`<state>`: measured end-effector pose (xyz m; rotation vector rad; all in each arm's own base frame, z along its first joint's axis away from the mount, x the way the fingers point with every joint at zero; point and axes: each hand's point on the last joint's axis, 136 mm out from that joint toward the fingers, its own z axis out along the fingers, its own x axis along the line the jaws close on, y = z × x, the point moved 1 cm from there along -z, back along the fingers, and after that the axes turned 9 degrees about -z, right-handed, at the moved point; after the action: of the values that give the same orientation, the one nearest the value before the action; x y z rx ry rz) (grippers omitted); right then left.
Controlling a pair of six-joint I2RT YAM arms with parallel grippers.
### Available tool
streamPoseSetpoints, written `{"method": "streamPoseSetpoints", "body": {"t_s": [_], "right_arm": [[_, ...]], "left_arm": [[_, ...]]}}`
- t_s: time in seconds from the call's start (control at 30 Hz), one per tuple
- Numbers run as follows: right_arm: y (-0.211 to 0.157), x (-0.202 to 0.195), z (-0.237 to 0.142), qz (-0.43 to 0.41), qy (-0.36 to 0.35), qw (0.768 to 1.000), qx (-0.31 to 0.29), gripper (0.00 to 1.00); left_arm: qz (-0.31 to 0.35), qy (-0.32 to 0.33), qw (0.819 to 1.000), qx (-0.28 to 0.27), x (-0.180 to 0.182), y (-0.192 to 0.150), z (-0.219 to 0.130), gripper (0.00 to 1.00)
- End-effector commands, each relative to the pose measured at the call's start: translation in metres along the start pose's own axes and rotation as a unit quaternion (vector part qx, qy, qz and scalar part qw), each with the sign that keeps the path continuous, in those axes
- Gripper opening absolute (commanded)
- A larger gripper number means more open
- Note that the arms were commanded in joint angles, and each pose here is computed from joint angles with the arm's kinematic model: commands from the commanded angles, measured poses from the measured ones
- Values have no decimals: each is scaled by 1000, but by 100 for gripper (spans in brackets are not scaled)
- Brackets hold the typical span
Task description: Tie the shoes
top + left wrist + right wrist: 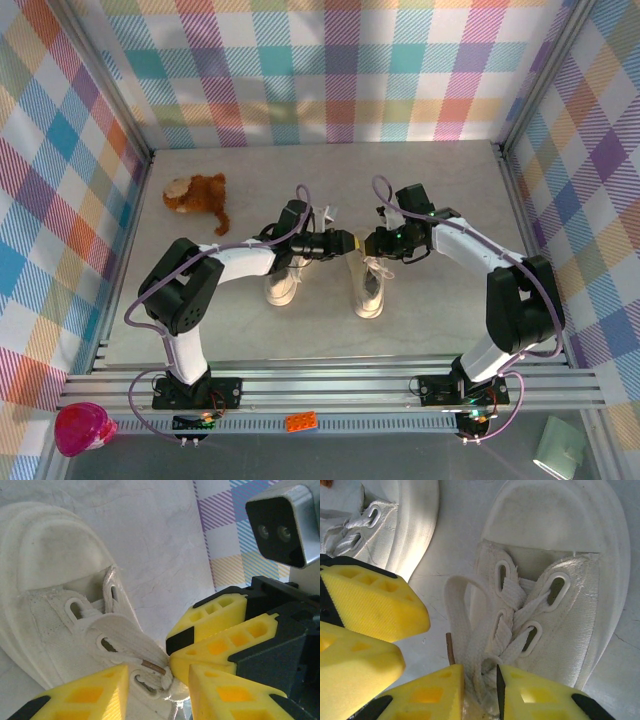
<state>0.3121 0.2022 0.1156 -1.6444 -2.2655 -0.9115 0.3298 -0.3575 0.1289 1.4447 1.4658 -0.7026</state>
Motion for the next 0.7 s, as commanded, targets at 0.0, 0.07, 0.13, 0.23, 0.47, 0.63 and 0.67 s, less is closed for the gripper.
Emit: {"method": "streamPoseSetpoints", "body": {"t_s": [0.0, 0.07, 0.13, 0.23, 0.47, 0.63, 0.67], "right_arm": [[0, 5, -2, -3, 5, 1000, -7, 25], [-1, 7, -3, -1, 11, 1000, -11, 25], [-2, 9, -4, 0, 16, 1000, -14, 25], [-6, 10, -3, 4, 19, 1000, -15, 25], [-8, 17, -1, 1, 34, 999, -17, 23], [-9, 19, -2, 3, 39, 999, -21, 21], [-9, 20, -2, 3, 40, 999, -21, 21]], "left_arm": [[-8, 9, 1000, -11, -4, 3, -1, 37], [-16, 22, 1000, -10, -1, 0, -2, 37], [-19, 26, 999, -11, -2, -3, -1, 37], [-31, 22, 999, -15, -4, -2, 3, 37], [-48, 9, 999, -19, -6, -1, 12, 36], [-51, 6, 999, -20, -6, -1, 12, 34], [-51, 7, 998, -19, -5, -1, 12, 34]]}}
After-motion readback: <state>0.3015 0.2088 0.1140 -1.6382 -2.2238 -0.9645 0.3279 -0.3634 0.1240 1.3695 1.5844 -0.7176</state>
